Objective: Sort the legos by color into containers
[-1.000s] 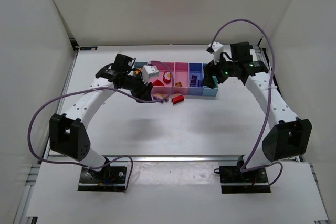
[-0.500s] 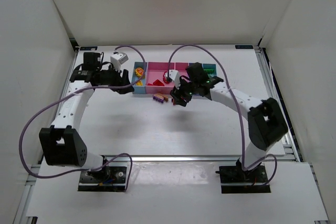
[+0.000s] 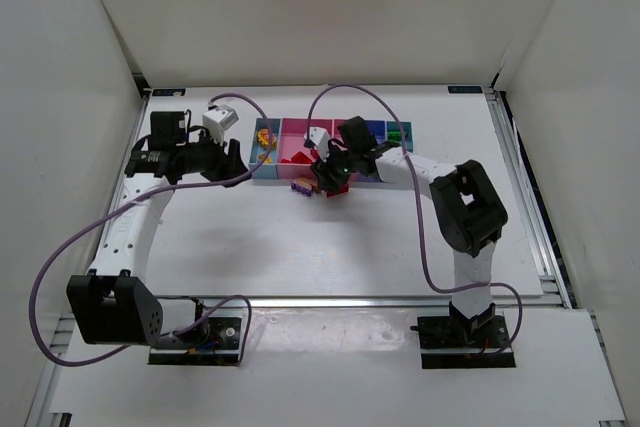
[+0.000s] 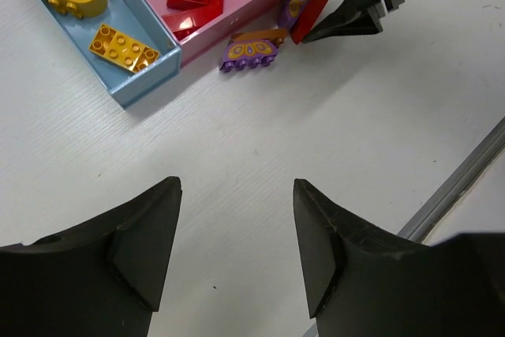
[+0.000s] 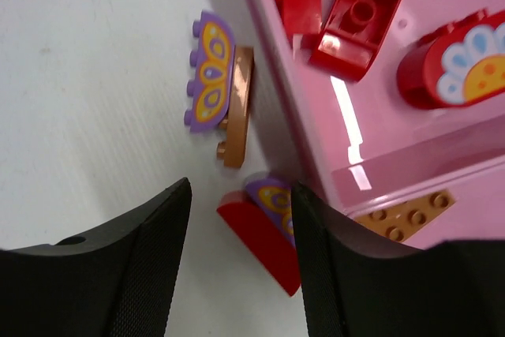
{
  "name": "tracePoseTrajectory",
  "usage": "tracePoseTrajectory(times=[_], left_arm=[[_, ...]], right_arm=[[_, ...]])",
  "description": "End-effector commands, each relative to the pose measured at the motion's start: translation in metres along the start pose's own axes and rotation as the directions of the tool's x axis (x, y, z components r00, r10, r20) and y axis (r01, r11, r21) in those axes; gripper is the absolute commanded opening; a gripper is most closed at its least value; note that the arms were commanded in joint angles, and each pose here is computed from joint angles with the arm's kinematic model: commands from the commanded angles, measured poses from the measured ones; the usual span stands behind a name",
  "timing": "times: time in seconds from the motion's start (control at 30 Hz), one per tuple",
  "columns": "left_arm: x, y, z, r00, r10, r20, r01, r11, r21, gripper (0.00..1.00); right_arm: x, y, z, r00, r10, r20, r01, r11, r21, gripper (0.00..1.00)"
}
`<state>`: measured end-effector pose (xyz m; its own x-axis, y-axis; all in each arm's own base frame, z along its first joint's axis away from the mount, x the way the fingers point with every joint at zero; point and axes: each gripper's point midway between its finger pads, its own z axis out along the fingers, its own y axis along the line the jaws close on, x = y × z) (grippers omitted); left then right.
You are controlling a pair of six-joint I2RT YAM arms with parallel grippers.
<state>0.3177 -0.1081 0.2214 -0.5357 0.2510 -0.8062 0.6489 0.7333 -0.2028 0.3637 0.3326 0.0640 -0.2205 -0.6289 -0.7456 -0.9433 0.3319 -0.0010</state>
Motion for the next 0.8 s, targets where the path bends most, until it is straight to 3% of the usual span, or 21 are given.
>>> tracePoseTrajectory(times=[0.0,0.3,0.77], left_arm=[[-0.003,-0.001,-0.010,0.999,0.014,0.037,-0.013,0.999,-0.032,0.70],[0.002,0.003,-0.003,1.000,0.024,0.019,-0.024,1.000,-0.011,0.69],[-0.009,0.018,0.001,0.999,0.000,0.040,0.000,1.000,-0.009,0.69]], right_arm=[[-0.025,-0.007,0.006,0.998,-0.040,0.054,0.040,0.999,-0.001,0.58],[-0.034,-0.002,0.013,0.995,-0.090,0.047,0.092,0.995,-0.032,0.56],[-0.004,0.006,0.025,0.993,-0.113,-0.038,0.111,0.992,-0.063,0.52]])
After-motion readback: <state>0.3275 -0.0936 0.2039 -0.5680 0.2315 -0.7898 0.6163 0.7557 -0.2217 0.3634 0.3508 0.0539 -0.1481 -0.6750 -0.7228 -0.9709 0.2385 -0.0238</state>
